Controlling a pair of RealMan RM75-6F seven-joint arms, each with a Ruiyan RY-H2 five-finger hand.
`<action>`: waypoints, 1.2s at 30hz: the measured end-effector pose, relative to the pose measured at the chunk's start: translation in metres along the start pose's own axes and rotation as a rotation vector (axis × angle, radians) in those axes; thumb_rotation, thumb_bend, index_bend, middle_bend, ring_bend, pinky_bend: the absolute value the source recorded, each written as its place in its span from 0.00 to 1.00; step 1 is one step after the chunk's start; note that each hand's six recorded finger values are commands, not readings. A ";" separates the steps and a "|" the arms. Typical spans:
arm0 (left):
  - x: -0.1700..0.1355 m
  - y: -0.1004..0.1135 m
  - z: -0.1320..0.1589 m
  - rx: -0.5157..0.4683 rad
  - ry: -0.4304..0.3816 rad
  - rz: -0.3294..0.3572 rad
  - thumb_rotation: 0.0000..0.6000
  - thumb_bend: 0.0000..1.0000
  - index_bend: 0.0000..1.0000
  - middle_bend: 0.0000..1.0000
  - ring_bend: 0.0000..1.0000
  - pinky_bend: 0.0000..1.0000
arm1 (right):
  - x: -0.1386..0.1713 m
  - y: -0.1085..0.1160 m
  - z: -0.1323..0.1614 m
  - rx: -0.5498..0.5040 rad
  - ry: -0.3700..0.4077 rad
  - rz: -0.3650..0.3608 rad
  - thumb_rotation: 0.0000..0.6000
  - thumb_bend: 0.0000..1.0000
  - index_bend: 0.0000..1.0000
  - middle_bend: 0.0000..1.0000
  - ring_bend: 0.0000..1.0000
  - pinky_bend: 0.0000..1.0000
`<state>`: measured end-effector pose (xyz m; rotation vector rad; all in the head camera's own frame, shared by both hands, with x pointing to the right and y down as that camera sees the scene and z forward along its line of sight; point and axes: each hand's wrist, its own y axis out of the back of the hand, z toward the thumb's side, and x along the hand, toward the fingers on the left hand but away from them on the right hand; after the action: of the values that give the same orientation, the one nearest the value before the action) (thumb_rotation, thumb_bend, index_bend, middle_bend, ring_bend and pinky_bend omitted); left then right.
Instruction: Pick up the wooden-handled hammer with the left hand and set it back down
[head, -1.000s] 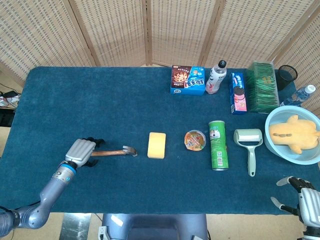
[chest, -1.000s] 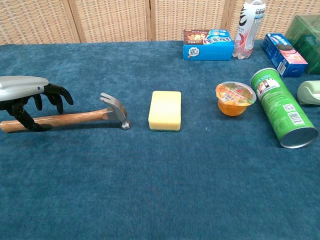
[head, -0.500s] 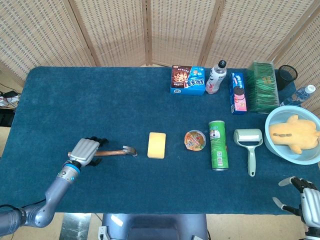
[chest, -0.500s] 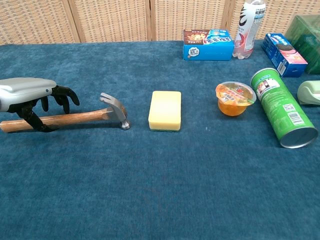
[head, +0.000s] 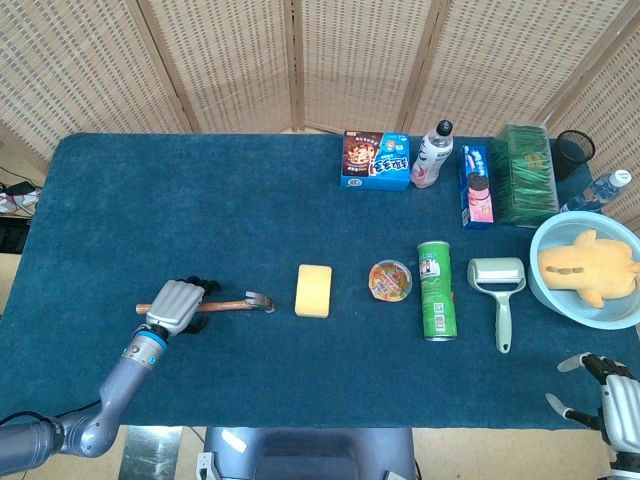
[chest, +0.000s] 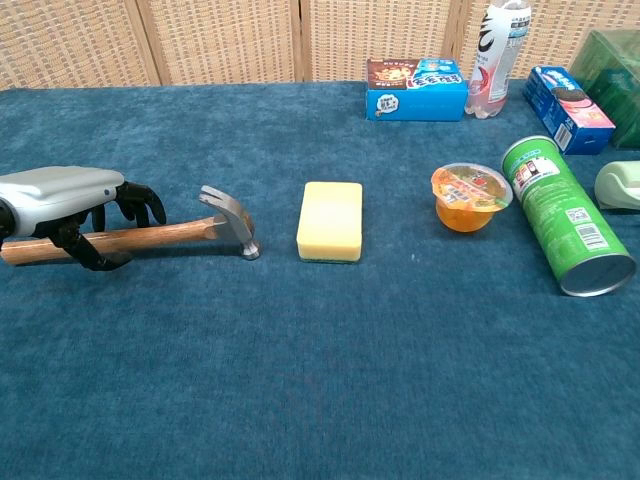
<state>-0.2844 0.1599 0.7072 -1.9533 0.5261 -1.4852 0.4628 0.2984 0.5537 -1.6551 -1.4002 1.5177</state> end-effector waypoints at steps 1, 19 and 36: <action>0.001 0.000 0.001 0.002 -0.003 0.002 1.00 0.51 0.34 0.36 0.30 0.43 | 0.000 0.000 0.000 -0.001 -0.001 0.002 1.00 0.16 0.46 0.44 0.39 0.32; -0.011 0.021 0.028 -0.043 -0.132 0.133 1.00 0.60 0.71 0.69 0.68 0.73 | 0.004 0.001 0.001 -0.008 -0.014 0.011 1.00 0.16 0.46 0.44 0.40 0.33; -0.029 0.043 0.005 -0.208 -0.176 0.253 1.00 0.53 0.71 0.74 0.71 0.78 | 0.005 -0.006 -0.003 -0.017 -0.029 0.023 1.00 0.16 0.46 0.44 0.40 0.33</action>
<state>-0.2852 0.1484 0.6562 -2.0617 0.8427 -1.1276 0.4625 0.3055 0.5570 -1.6707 -1.4175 1.5528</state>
